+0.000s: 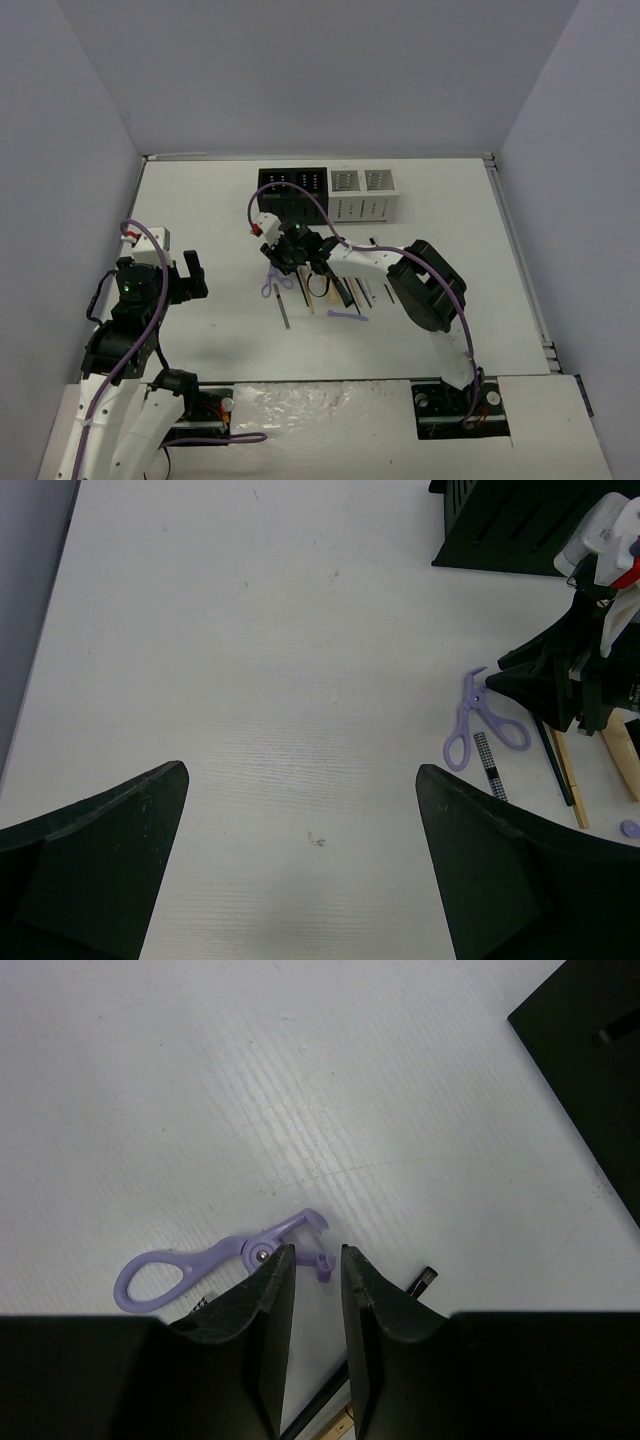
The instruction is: Organize the makeup
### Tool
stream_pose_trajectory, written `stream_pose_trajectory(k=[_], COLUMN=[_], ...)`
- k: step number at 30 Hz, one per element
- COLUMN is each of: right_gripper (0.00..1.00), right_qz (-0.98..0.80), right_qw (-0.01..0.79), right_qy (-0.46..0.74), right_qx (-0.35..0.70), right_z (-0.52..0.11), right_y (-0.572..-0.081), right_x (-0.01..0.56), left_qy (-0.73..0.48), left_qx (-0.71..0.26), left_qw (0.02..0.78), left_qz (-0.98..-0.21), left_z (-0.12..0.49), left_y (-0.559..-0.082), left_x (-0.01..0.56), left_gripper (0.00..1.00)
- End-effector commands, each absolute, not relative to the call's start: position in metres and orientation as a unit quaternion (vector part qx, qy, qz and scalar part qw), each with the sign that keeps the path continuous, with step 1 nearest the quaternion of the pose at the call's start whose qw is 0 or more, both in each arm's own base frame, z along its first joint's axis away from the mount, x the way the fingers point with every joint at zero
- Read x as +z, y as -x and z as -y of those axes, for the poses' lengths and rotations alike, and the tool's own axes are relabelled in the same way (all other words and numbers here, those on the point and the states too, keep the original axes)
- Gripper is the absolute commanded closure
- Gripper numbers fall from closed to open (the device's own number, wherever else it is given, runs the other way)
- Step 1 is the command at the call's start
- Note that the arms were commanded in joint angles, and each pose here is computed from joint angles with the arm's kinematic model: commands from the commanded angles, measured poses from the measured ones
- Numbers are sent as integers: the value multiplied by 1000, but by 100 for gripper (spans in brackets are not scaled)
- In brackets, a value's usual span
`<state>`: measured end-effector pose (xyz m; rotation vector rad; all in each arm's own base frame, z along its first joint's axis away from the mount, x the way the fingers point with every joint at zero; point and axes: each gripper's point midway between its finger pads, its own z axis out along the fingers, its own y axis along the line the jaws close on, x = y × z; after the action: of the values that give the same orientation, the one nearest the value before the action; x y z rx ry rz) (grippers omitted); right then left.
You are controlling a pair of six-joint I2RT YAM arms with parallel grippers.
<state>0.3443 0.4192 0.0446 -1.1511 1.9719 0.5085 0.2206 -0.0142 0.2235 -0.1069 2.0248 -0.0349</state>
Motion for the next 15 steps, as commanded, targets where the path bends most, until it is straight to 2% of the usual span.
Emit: stream_pose_trajectory(k=[1,15], right_gripper=[78,79], right_qz=[-760,-765], right_qw=[422,416], right_qy=[446,442], right_qx=[215,215], right_z=[-429,-425], right_y=[-356,-356], right_x=[69,59], left_qy=[51,50], left_qx=[-25,-26], left_qw=[554,551], left_qz=[-831,-833], left_z=[16,17], left_y=[-231,-231], left_x=[241,240], left_gripper=[3,3])
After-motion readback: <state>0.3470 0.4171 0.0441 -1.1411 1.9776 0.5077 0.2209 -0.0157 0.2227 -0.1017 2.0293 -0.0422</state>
